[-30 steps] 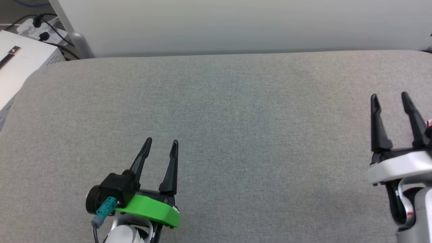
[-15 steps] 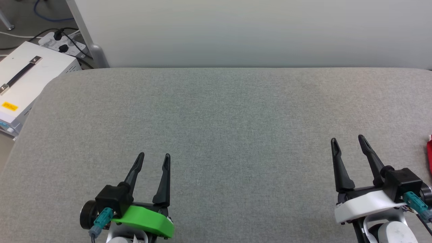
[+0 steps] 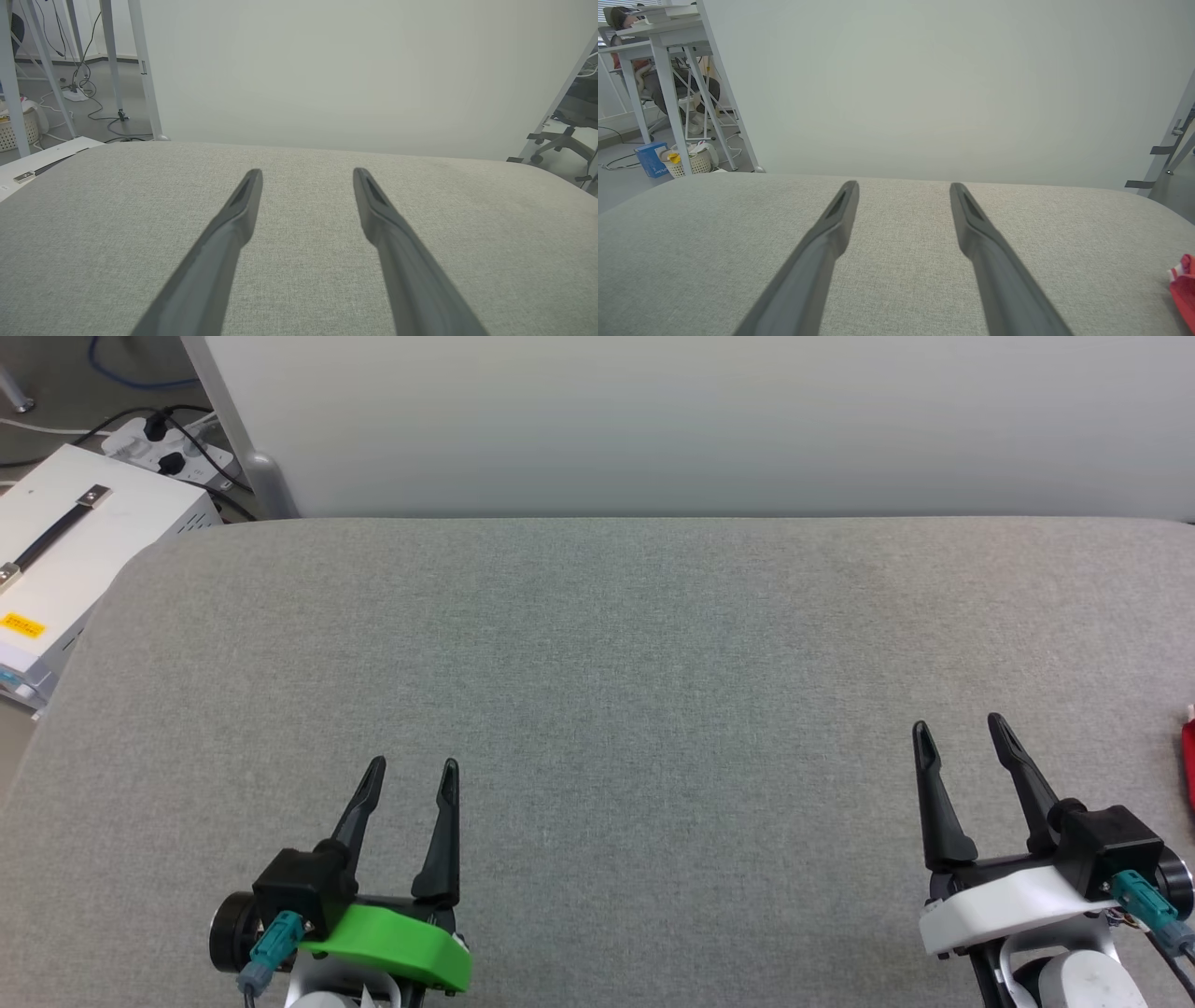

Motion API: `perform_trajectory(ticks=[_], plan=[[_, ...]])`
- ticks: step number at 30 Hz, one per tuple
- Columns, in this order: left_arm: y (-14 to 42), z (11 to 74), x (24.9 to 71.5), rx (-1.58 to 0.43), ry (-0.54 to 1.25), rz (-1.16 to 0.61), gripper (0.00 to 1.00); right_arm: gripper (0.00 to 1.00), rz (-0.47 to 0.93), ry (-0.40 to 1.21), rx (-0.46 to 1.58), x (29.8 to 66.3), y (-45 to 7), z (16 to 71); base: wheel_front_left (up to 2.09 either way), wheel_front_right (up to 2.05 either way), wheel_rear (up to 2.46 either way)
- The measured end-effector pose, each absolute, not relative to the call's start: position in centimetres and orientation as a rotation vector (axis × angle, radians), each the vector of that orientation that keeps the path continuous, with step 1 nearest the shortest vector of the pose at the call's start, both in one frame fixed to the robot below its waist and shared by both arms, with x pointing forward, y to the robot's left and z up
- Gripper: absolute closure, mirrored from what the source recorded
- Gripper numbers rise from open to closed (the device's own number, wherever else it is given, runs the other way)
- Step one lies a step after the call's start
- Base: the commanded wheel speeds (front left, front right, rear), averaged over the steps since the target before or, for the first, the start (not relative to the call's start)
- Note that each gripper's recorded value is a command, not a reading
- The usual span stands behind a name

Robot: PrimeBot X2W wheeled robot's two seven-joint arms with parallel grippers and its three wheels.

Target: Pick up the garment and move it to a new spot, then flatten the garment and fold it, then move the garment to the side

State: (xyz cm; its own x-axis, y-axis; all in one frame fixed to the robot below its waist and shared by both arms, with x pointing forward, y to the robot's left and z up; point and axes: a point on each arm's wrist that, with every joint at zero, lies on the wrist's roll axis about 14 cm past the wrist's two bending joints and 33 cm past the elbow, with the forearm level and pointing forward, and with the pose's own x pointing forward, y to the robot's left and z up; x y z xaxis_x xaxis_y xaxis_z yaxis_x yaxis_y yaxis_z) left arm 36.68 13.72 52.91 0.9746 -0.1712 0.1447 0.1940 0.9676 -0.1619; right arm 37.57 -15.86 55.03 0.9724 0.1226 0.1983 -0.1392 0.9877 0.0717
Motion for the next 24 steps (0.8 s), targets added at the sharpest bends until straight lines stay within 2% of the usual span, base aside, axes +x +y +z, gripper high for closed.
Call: perform_trajectory(ticks=[2,3,24], plan=[[13.73,52.79,36.73,-0.177,-0.127,-0.185,0.0,0.0,0.133,-0.196,0.086,37.61,-15.83,54.98,0.0,0.0,0.0],[13.75,52.76,36.76,-0.177,-0.125,-0.184,1.0,1.0,0.133,-0.195,0.087,37.63,-15.83,54.93,0.0,0.0,0.0],[14.13,52.74,36.85,-0.14,-0.102,-0.167,1.0,1.0,0.134,-0.166,0.081,37.6,-15.83,54.76,0.0,0.0,0.0]])
